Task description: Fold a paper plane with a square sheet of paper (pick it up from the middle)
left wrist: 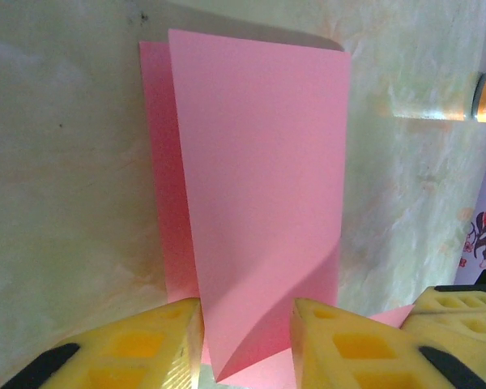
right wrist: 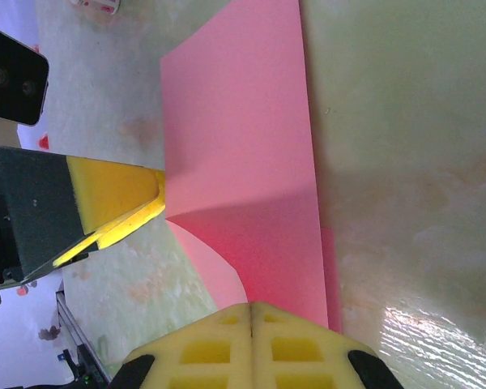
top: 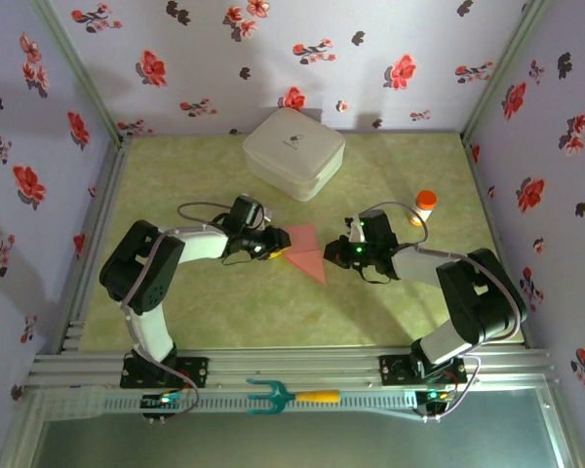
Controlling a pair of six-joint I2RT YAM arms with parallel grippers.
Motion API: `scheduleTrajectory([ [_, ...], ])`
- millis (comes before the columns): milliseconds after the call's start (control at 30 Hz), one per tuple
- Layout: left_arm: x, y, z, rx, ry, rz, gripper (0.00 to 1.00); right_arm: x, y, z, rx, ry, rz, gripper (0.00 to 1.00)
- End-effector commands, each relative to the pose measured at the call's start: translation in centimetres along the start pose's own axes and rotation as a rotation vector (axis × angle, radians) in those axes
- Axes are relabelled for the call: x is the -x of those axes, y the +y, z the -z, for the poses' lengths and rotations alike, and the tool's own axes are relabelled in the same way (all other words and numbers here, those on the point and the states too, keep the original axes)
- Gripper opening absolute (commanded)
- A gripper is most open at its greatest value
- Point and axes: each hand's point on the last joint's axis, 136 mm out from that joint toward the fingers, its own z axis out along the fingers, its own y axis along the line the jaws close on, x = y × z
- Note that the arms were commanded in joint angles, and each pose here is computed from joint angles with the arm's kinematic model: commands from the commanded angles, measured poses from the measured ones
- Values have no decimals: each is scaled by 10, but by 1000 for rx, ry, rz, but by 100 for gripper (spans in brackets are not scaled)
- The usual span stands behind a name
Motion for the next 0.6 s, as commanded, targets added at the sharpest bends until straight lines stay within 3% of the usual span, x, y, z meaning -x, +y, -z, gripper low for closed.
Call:
scheduleTrajectory([
  [0,6,-5,-3,-27,-1,6,36,1,5,5,24,-12,-7,4],
  [267,6,-6,-5,-40,-1,6,29,1,4,6,28,-11,-11,4],
  [400,7,-7,-5,-47,-4,8,21,0,-1,5,17,-10,-18,5],
  [567,8,-9,-4,-60,-16,13,4,0,-6,4,-14,-5,-21,12],
])
